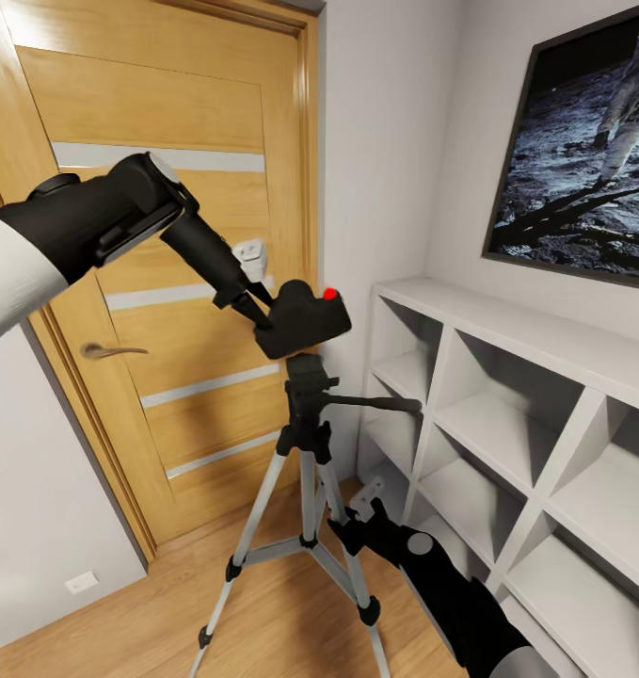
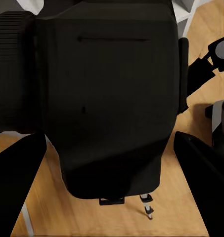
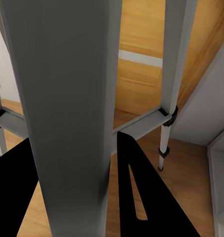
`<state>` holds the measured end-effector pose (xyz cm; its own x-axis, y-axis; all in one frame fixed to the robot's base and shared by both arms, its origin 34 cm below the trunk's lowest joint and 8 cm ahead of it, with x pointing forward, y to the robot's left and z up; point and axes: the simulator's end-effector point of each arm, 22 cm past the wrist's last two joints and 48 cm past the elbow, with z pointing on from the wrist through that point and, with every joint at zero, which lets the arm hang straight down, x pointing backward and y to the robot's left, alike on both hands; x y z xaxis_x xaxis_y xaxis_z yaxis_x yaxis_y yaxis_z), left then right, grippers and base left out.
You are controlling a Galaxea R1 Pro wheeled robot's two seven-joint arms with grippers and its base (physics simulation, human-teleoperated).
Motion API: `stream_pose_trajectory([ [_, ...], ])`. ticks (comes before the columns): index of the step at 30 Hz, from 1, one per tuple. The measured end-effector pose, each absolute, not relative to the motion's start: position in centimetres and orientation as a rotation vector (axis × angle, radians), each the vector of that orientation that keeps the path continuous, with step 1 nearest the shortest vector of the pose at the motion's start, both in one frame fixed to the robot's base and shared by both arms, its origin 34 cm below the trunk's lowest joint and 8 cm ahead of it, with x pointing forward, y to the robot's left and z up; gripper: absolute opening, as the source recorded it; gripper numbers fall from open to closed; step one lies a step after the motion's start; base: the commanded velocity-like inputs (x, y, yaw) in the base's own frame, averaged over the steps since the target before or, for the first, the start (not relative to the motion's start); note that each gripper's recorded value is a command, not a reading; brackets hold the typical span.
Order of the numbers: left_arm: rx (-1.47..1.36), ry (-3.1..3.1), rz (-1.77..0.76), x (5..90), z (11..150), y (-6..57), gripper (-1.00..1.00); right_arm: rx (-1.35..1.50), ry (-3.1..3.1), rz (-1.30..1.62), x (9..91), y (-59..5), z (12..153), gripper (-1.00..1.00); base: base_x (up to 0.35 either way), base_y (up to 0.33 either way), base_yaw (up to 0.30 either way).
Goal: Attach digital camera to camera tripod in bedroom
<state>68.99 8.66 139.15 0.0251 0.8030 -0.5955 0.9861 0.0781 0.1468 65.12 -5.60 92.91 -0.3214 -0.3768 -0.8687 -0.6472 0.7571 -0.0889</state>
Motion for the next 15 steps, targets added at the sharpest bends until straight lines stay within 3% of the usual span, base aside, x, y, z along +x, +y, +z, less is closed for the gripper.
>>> stream_pose_trajectory([
  [15, 1.852, 1.859, -0.338, 68.33, 139.30, 8.53, -1.00, -0.782, 1.944, 0.341, 65.02, -4.97, 92.96, -1.00, 0.000, 0.000, 0.000],
])
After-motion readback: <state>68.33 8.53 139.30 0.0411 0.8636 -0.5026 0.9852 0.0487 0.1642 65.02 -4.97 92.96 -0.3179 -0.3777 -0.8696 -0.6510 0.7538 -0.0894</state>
